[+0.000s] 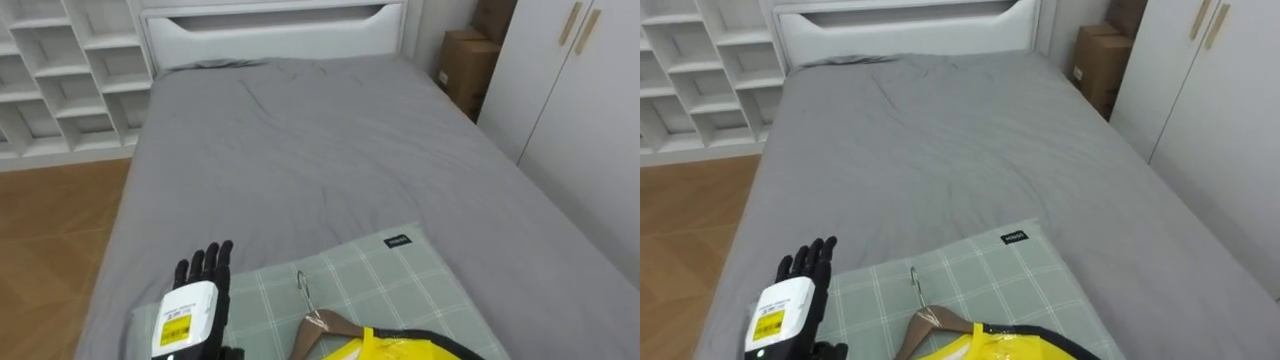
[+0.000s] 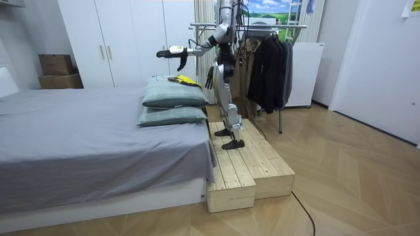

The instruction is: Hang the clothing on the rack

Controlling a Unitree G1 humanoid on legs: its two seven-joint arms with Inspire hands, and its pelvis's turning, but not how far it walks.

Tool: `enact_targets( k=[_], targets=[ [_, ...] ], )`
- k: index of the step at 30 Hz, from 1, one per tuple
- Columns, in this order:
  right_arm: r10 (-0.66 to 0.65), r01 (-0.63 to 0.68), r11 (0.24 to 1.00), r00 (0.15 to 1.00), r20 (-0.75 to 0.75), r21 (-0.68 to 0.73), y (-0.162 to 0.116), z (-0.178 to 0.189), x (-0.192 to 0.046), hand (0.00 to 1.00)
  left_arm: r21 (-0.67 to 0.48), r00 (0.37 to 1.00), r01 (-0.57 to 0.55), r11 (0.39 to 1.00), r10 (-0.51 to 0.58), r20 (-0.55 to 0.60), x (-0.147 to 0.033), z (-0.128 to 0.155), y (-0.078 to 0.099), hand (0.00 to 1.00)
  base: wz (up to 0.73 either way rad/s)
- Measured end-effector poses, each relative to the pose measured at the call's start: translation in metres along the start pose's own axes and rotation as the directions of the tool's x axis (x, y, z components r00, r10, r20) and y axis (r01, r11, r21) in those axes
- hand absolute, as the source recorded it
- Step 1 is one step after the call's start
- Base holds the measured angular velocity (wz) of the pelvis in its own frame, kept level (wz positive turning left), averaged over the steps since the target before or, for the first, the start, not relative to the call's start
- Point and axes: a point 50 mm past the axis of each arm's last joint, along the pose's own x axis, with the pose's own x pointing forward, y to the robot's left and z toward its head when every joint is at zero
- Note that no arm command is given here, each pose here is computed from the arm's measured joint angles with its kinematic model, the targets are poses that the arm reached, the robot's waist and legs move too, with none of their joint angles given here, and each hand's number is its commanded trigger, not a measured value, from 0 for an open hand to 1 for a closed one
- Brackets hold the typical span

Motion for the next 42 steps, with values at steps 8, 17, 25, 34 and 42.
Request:
enact_targets(
  k=[8, 17, 25, 34, 42],
  targets=[
    [0.002, -0.002, 1.0, 1.0, 0.007, 0.0, 0.001, 0.002, 0.0, 0.0, -0.019, 1.0, 0.018, 1.0, -0.018, 0.003, 0.001, 0.005, -0.002, 0.0, 0.0],
    [0.004, -0.004, 1.0, 1.0, 0.008, -0.004, 0.001, 0.002, 0.0, 0.0, -0.055, 0.998, 0.059, 0.997, -0.058, 0.025, 0.002, 0.014, -0.006, 0.0, -0.02],
    [0.005, -0.005, 1.0, 1.0, 0.009, -0.004, 0.002, 0.002, 0.001, 0.0, -0.059, 0.994, 0.104, 0.993, -0.102, 0.027, 0.002, 0.014, -0.008, 0.0, 0.0],
    [0.015, -0.015, 1.0, 1.0, 0.009, 0.001, 0.005, 0.002, 0.001, 0.0, -0.086, 0.984, 0.178, 0.98, -0.179, -0.003, -0.003, 0.011, -0.018, 0.0, -0.06],
    [0.03, -0.03, 1.0, 1.0, 0.002, 0.009, 0.01, 0.0, 0.002, 0.0, -0.087, 0.958, 0.286, 0.954, -0.288, -0.002, -0.01, 0.013, -0.032, 0.0, 0.0]
  ],
)
